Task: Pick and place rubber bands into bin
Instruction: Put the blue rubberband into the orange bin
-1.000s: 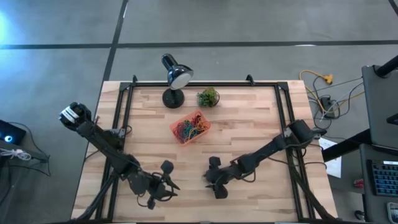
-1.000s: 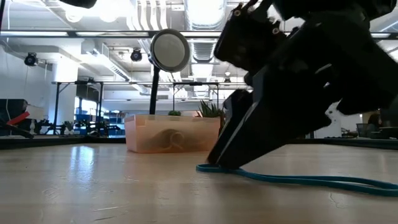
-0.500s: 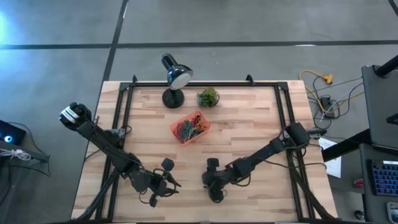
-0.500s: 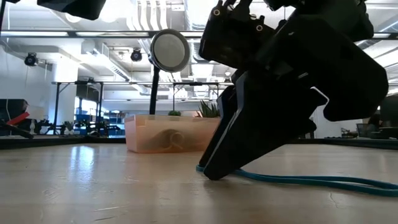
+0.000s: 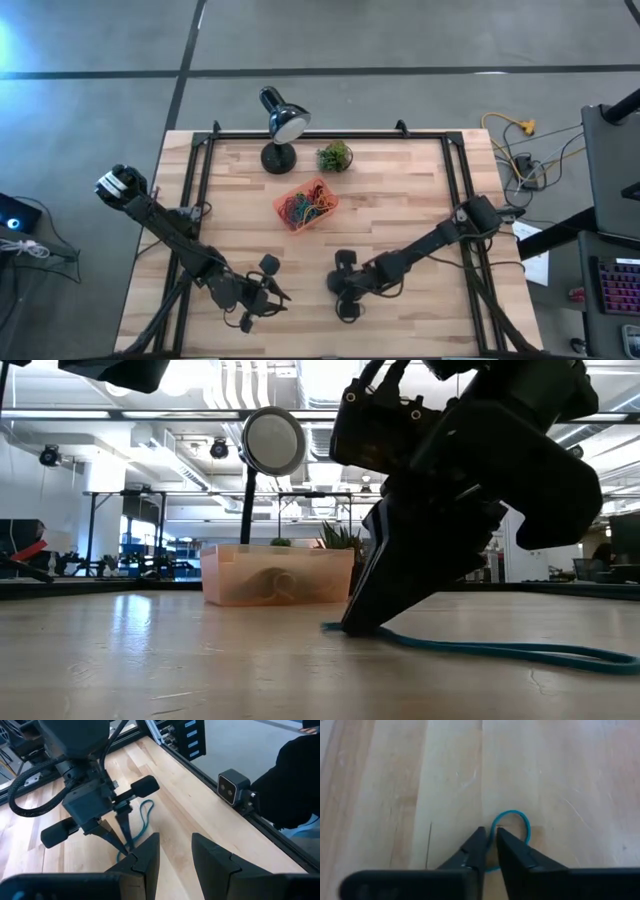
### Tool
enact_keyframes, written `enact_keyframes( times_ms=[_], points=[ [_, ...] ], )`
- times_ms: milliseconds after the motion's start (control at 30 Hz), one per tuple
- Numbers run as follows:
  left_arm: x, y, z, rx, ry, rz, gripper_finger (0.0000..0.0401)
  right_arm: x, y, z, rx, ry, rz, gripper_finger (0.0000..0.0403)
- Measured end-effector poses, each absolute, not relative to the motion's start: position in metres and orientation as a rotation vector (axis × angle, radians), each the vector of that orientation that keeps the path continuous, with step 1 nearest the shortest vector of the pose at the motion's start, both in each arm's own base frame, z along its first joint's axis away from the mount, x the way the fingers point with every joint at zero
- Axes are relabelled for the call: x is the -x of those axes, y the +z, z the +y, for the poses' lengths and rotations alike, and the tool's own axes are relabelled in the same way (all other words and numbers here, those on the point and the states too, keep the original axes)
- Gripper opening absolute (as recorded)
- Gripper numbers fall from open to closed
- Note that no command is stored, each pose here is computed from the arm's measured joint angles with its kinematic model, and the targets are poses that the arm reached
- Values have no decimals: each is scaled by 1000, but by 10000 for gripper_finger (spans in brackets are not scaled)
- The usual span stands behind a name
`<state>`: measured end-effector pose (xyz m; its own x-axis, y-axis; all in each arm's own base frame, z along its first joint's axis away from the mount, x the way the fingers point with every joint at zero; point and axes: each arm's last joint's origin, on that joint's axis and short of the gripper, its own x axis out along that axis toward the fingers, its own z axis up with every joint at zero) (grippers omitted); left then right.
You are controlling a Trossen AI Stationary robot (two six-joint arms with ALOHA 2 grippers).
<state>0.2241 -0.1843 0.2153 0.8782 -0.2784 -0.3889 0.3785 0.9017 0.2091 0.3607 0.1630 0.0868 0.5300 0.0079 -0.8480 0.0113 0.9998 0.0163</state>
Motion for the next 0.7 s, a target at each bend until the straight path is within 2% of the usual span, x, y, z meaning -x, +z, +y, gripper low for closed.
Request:
enact_keyframes(
  times_ms=[100,167,367,700],
  points=[
    [-224,215,-184,-285,-347,360,98,-360,87,163,-20,-4,1018,17],
    [-224,215,-184,-285,-347,360,98,-359,87,164,-15,-8,1017,11],
    [-224,215,-184,-285,-347,360,98,-359,94,168,35,-51,986,8],
    [-224,215,-184,-285,-347,361,98,-351,141,156,200,-157,901,8]
  ],
)
